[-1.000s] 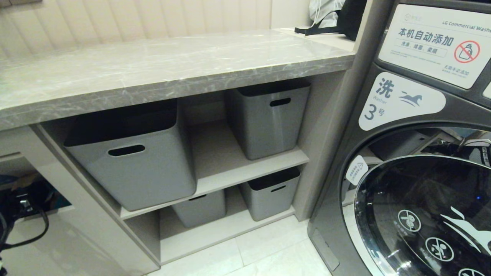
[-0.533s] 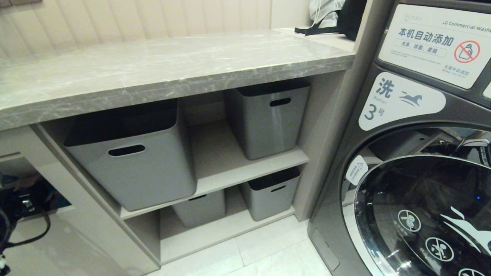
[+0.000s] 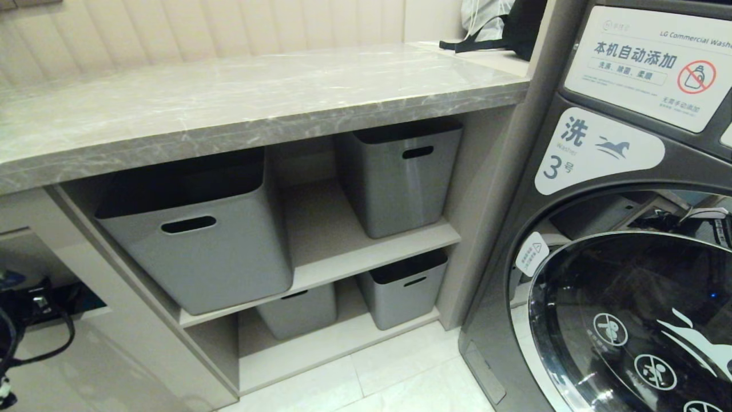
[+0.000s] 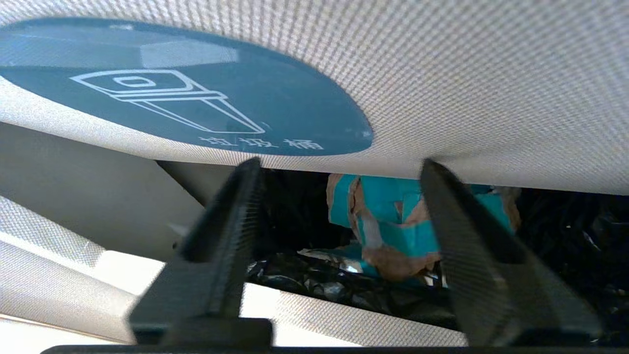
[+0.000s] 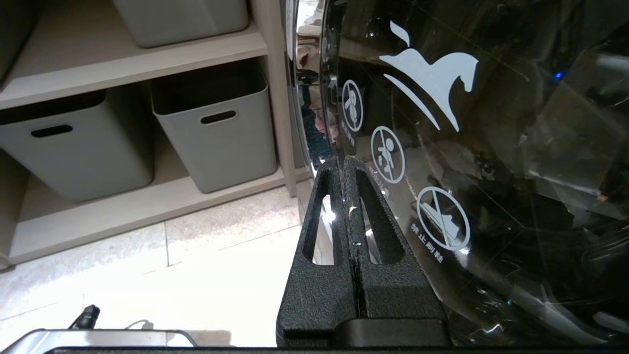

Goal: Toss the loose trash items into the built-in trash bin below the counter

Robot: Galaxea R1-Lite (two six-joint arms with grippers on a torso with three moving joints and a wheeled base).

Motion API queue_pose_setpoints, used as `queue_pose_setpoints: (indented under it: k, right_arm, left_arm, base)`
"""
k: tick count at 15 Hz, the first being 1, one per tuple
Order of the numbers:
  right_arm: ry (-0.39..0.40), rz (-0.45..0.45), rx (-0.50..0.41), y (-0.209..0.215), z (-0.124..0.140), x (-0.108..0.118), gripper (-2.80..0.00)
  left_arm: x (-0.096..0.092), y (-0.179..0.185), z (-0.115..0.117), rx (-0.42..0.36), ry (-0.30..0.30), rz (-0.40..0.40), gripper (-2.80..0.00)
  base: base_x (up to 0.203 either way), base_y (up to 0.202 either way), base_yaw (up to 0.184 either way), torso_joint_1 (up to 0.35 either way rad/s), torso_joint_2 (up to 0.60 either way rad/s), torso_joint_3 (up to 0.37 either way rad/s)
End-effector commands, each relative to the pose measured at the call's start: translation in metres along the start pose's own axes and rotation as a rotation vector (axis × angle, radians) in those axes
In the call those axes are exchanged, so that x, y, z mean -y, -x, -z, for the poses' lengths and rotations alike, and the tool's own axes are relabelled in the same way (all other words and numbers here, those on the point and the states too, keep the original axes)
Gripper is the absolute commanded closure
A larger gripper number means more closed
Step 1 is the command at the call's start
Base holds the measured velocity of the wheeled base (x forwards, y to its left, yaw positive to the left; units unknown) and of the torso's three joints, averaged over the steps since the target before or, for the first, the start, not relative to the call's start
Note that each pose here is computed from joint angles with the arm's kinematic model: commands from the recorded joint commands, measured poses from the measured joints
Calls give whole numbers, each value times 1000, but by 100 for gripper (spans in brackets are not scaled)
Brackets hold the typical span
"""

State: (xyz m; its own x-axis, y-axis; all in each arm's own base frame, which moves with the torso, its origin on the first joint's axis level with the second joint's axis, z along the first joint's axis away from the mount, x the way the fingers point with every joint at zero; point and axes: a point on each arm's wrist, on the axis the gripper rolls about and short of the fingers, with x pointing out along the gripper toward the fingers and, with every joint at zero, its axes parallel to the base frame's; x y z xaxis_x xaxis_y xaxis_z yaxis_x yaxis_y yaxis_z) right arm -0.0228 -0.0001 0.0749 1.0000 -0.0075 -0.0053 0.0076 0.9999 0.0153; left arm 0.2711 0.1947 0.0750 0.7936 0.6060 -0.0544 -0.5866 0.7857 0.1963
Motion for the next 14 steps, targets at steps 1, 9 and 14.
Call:
queue_pose_setpoints:
  k: [1,9,14]
  right_arm:
    - [0,0,-1,0,0,0,0]
    - [0,0,-1,0,0,0,0]
    - [0,0,0,0,0,0,0]
  left_arm:
    - [-1,1,-3,13,0,-5,-280]
    - [-5,44,-15,-10,1,-1,0]
    - [-7,80,-23,-21,2,3,0]
  base:
    - [0,0,0,0,0,0]
    - [0,0,0,0,0,0]
    - [0,0,0,0,0,0]
